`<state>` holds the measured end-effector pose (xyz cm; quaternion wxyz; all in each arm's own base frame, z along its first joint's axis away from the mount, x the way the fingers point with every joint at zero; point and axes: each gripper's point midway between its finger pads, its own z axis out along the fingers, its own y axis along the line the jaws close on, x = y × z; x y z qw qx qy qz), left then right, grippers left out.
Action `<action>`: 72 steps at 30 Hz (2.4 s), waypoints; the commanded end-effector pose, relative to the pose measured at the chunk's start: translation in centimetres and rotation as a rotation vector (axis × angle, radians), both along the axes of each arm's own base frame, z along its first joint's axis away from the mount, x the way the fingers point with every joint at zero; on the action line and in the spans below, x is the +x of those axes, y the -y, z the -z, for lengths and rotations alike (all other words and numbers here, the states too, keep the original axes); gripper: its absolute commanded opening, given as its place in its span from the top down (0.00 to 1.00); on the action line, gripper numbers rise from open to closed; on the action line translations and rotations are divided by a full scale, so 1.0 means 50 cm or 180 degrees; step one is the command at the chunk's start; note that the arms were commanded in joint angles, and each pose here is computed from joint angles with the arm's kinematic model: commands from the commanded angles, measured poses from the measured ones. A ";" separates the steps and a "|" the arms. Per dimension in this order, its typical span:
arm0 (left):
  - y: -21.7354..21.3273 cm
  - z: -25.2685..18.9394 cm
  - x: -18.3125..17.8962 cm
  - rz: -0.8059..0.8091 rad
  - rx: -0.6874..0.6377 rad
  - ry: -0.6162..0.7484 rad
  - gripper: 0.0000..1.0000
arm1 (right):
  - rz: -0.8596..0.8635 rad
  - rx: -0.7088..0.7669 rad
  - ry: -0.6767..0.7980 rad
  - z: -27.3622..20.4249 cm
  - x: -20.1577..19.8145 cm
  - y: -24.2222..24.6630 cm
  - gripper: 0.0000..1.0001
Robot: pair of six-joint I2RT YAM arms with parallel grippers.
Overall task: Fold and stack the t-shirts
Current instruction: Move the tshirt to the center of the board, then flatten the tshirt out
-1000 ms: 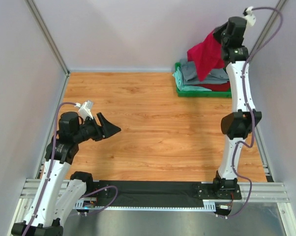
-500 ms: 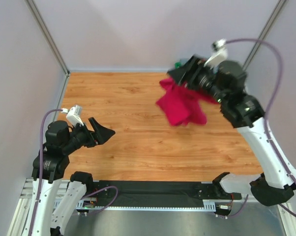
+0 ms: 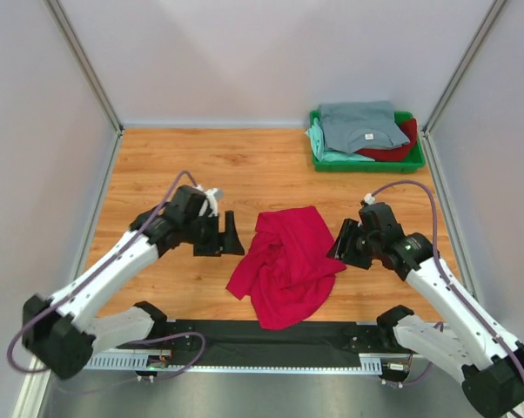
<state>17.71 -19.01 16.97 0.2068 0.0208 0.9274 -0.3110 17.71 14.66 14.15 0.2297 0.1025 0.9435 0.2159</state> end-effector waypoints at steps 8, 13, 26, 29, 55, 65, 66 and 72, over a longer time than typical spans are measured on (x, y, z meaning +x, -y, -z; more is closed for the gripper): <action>0.076 0.162 0.102 0.0391 0.0686 -0.0243 0.17 | -0.0861 0.0385 -0.0301 0.076 0.069 -0.093 0.35; 0.118 0.207 0.127 0.0532 0.0587 -0.0408 0.21 | -0.1176 0.0326 -0.0339 0.076 0.112 -0.155 0.27; 0.131 0.289 0.127 0.0636 0.0721 -0.0792 0.66 | -0.1297 -0.0658 -0.0645 0.194 0.123 -0.155 0.64; 0.123 0.275 0.122 0.0609 0.0728 -0.0729 0.79 | -0.1286 -0.0729 -0.0654 0.210 0.130 -0.150 0.66; 0.119 -0.150 0.055 0.0655 -0.0485 0.0721 1.00 | -0.1451 0.0325 0.0508 -0.092 0.121 -0.252 0.55; 0.091 -0.171 0.017 0.0551 -0.0517 0.0698 1.00 | -0.1938 0.0706 0.0716 -0.016 0.090 -0.402 0.40; 0.089 -0.174 0.013 0.0554 -0.0528 0.0709 1.00 | -0.1958 0.0752 0.0791 -0.019 0.096 -0.416 0.40; 0.063 -0.186 -0.003 0.0522 -0.0408 0.0761 1.00 | -0.1562 -0.0101 0.0563 0.071 0.156 -0.384 0.64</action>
